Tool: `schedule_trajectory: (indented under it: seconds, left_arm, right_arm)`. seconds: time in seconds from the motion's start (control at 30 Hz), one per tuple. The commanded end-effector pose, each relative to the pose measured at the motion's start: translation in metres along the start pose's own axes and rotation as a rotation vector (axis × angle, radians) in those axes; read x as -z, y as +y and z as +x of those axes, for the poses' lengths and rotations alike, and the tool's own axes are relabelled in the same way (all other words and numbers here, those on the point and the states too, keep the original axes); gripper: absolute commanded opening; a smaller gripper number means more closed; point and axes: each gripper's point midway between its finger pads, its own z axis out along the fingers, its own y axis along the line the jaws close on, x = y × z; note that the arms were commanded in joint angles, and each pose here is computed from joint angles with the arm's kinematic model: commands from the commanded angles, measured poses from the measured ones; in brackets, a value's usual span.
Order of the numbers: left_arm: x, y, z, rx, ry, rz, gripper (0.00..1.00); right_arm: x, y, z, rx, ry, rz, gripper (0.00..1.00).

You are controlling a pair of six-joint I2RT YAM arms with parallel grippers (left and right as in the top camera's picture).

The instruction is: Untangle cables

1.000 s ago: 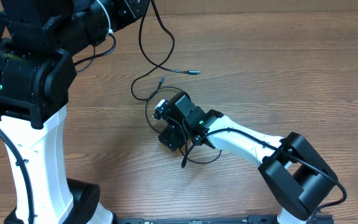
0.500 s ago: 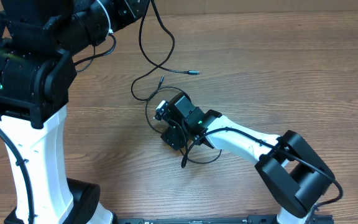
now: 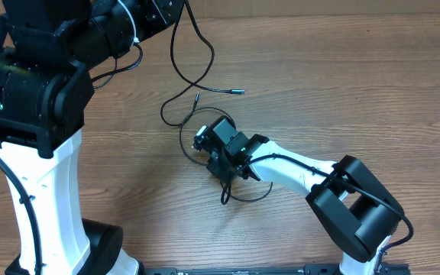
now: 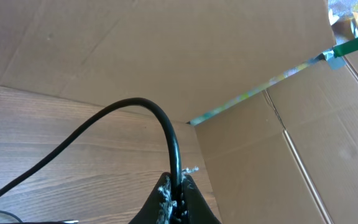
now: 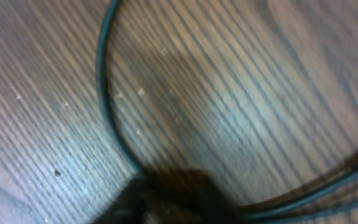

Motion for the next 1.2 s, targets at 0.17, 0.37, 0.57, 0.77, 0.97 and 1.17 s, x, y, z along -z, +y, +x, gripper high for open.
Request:
schedule_trajectory:
  seconds: [0.17, 0.37, 0.57, 0.77, 0.97, 1.17]
  left_arm:
    - [0.005, -0.007, -0.001, -0.029, -0.012, 0.016, 0.04]
    - [0.005, 0.000, -0.005, -0.026, -0.041, -0.025, 0.04]
    - [0.006, 0.000, -0.005, -0.024, -0.041, -0.024, 0.04]
    - [0.005, -0.006, -0.004, 0.023, -0.027, 0.010, 0.04]
    - [0.005, -0.006, -0.005, 0.145, -0.033, 0.008, 0.04]
    - [0.005, -0.007, -0.006, 0.189, -0.037, 0.013, 0.04]
  right_arm:
    - [0.001, -0.026, 0.058, -0.112, 0.224, 0.157, 0.04]
    - [0.032, -0.043, 0.057, -0.388, 0.188, 0.229, 0.04]
    - [0.070, -0.046, 0.044, -0.489, 0.106, 0.237, 0.04]
    - [0.093, -0.045, 0.028, -0.499, 0.028, 0.218, 1.00]
    - [0.139, -0.035, -0.018, -0.547, -0.140, 0.121, 1.00]
    - [0.215, -0.016, -0.064, -0.518, -0.359, -0.028, 1.00]
